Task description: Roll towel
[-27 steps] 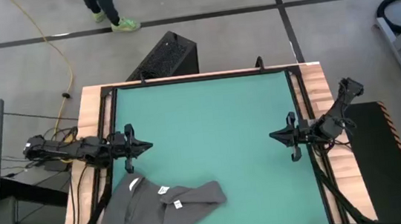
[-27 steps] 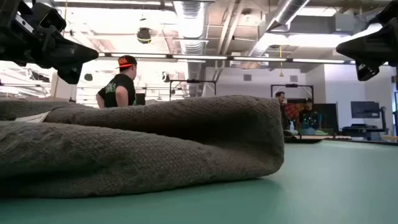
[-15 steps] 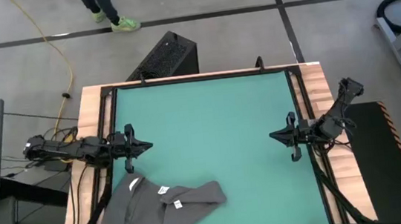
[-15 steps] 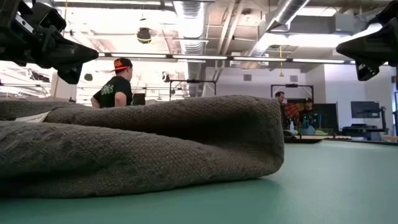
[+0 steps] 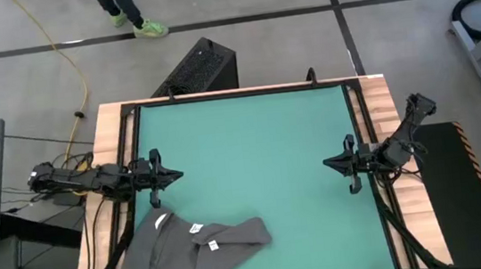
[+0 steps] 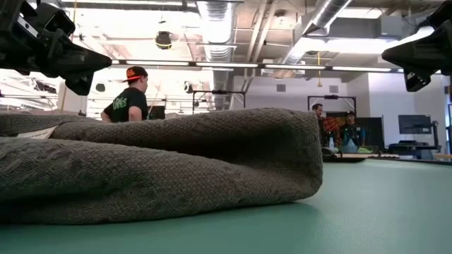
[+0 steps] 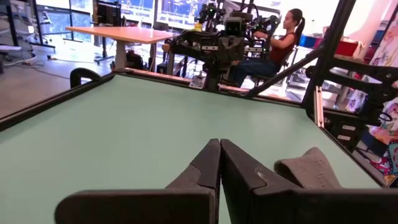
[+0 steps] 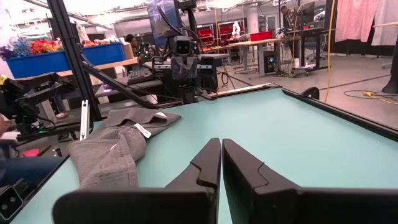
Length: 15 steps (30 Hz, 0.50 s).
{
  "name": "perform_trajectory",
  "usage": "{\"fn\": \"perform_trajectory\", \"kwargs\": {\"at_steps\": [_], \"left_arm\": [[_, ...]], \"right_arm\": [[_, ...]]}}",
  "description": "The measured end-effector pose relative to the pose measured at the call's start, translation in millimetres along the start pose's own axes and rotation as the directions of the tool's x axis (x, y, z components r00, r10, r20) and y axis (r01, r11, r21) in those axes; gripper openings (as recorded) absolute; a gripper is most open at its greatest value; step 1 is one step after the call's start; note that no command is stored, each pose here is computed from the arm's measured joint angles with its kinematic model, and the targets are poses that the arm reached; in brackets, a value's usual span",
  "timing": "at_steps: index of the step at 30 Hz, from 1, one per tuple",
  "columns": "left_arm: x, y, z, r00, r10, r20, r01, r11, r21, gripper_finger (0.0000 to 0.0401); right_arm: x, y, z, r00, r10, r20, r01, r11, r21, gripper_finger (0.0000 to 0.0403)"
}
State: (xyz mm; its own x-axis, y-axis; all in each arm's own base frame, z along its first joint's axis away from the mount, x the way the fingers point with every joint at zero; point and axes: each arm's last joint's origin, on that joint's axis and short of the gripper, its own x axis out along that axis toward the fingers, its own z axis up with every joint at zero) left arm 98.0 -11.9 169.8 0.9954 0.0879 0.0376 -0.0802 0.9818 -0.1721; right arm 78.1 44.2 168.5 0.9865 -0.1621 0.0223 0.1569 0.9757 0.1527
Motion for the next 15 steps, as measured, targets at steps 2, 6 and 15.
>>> {"fn": "perform_trajectory", "kwargs": {"at_steps": [2, 6, 15], "left_arm": [[0.0, 0.0, 0.0, 1.0, 0.0, 0.0, 0.0, 1.0, 0.0, 0.0], [0.0, 0.0, 0.0, 1.0, 0.0, 0.001, 0.0, 1.0, 0.0, 0.0], [0.0, 0.0, -0.1, 1.0, 0.0, 0.0, 0.0, 1.0, 0.0, 0.0]], "right_arm": [[0.0, 0.0, 0.1, 1.0, 0.0, 0.0, 0.0, 1.0, 0.001, 0.0043], [0.0, 0.0, 0.0, 1.0, 0.0, 0.0, 0.0, 1.0, 0.0, 0.0043], [0.0, -0.1, 0.2, 1.0, -0.002, 0.001, 0.002, 1.0, -0.009, 0.0043]]}}
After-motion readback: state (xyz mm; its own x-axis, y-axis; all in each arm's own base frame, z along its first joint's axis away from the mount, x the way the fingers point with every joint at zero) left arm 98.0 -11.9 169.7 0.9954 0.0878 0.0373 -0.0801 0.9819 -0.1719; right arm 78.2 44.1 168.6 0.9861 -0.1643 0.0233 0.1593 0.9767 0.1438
